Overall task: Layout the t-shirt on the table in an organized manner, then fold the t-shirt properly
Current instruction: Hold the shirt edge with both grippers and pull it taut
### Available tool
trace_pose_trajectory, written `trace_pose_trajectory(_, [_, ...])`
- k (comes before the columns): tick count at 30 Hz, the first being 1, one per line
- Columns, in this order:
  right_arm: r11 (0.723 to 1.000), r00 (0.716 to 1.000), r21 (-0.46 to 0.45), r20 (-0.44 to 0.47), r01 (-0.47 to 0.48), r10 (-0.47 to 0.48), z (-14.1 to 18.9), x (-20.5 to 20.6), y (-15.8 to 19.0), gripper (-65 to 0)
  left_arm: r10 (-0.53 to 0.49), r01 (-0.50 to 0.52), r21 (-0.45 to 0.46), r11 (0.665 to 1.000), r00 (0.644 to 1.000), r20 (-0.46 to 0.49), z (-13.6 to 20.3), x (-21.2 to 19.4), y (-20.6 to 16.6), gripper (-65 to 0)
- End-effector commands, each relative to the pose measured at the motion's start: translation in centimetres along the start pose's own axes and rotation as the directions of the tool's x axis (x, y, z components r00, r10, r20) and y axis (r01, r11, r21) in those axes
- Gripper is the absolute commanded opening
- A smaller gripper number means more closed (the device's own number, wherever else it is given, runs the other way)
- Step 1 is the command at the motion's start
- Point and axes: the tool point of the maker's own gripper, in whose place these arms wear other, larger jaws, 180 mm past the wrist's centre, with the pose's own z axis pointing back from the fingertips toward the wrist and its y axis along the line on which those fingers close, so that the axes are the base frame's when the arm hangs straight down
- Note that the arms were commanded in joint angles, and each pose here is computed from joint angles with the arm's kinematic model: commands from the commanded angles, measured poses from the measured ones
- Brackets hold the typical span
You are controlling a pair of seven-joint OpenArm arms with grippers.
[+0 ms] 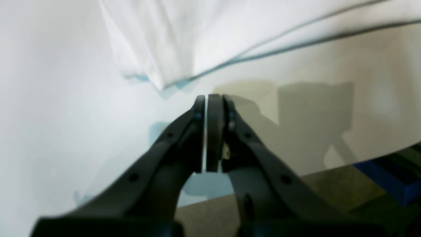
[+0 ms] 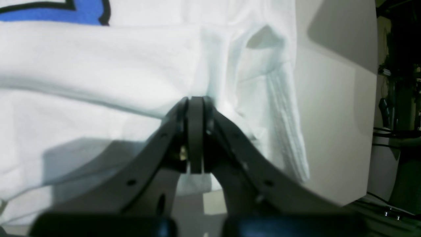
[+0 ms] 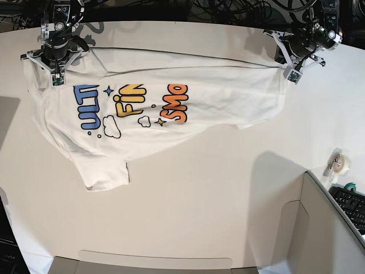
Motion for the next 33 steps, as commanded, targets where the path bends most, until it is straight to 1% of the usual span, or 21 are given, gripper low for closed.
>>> trace_pose_trajectory(1, [1.0,1.0,-0.019,0.025,-0.001,0.001,0.3,0.7,-0.7,-65.0,-0.026,0.025,0.014,1.0,0.999,0.038,0.8,1.2,0.3,-65.0])
trace_pose_trajectory(5, [1.0,0.999,-0.024,0.046,0.007,-0.005,0.5,1.5,-0.9,-65.0,-0.076,0.068,0.074,0.995,0.991,0.113,3.5,3.5,0.7,-65.0])
trace_pose_trajectory(7, [1.0,0.999,-0.024,0.051,0.011,-0.01,0.6,1.6,-0.8,-65.0,-0.075,0.064,0.089,0.994,0.988,0.131,3.7,4.2,1.2,-65.0])
trace_pose_trajectory(9, [1.0,0.999,-0.024,0.052,0.012,-0.011,0.6,1.7,-0.8,-65.0,-0.083,0.067,0.1,0.993,0.982,0.168,3.5,6.2,1.8,-65.0])
trace_pose_trajectory(11, [1.0,0.998,-0.026,0.054,0.01,-0.009,0.5,1.8,-0.9,-65.0,-0.08,0.064,0.105,0.992,0.985,0.152,3.0,6.9,2.3,-65.0])
trace_pose_trajectory(14, [1.0,0.998,-0.028,0.058,0.008,-0.007,0.6,1.9,-1.0,-65.0,-0.097,0.087,0.07,0.994,0.984,0.149,1.6,8.6,1.6,-65.0])
trace_pose_trajectory(17, [1.0,0.998,-0.026,0.058,0.014,-0.013,0.6,1.9,-0.9,-65.0,-0.092,0.086,0.044,0.995,0.985,0.149,0.1,9.8,1.6,-65.0])
trace_pose_trajectory(22, [1.0,0.998,-0.025,0.055,0.013,-0.011,0.6,1.8,-0.9,-65.0,-0.051,0.05,0.019,0.999,0.993,0.106,-1.7,9.1,2.2,-65.0])
trace_pose_trajectory(29, [1.0,0.998,-0.025,0.056,0.014,-0.012,0.6,1.9,-0.9,-65.0,-0.036,0.036,0.004,0.999,0.997,0.069,-2.2,7.4,1.9,-65.0])
trace_pose_trajectory(33, [1.0,0.999,-0.024,0.053,0.013,-0.012,0.5,1.8,-0.8,-65.0,-0.033,0.033,-0.001,0.999,0.996,0.08,-2.3,7.1,1.6,-65.0])
